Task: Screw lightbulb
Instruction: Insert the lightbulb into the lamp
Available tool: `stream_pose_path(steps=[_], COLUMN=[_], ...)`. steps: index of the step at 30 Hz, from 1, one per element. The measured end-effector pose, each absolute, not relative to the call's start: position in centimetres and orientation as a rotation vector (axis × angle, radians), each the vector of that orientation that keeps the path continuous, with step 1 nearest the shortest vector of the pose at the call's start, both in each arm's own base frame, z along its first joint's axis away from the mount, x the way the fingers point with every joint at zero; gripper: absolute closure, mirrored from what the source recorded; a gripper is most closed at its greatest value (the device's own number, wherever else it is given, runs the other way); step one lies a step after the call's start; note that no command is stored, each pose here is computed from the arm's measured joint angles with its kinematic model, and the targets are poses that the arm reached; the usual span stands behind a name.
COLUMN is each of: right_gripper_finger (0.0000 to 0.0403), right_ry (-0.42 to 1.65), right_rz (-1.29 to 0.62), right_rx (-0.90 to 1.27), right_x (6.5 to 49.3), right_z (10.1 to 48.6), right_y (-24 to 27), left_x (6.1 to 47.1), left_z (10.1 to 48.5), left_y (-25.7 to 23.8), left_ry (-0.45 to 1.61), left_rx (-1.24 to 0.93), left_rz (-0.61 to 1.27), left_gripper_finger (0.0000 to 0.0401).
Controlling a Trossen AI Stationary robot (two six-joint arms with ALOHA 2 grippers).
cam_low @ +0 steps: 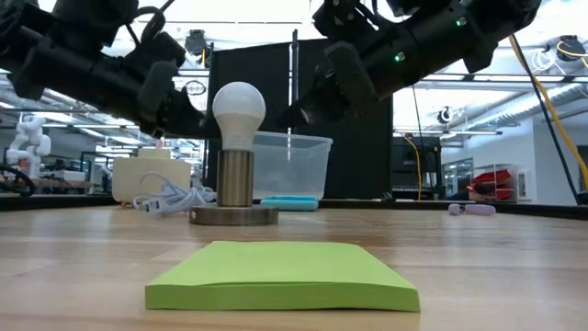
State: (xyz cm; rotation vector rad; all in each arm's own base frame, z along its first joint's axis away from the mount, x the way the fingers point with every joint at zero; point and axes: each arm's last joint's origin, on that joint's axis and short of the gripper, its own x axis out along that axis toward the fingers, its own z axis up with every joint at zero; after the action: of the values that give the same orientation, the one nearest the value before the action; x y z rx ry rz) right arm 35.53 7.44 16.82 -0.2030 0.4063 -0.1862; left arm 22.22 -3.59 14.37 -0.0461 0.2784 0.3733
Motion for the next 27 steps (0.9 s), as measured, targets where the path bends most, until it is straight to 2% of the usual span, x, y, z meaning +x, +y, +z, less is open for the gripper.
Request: stream_pose_path(steps=[7, 16, 27], right_gripper_finger=[0.0403, 0.0403, 0.0403], right_ry=[0.392, 0.288, 0.253], right_rz=[-0.343, -0.373, -0.357], right_rx=[-0.186, -0.167, -0.128], right_x=[35.6, 36.0, 36.3], right_z=[16.9, 17.9, 18.3], right_y=[6.5, 6.2, 5.1], left_x=[21.6, 21.1, 21.6], left_z=[16.8, 17.4, 15.7], left_y=[-4.7, -6.1, -5.2], left_ry=[0.159, 0.166, 0.279], left_rx=[-0.027, 0.045, 0.015], left_rz=[0.291, 0.049, 0.071], left_gripper_finger=[0.0401, 0.0401, 0.0401])
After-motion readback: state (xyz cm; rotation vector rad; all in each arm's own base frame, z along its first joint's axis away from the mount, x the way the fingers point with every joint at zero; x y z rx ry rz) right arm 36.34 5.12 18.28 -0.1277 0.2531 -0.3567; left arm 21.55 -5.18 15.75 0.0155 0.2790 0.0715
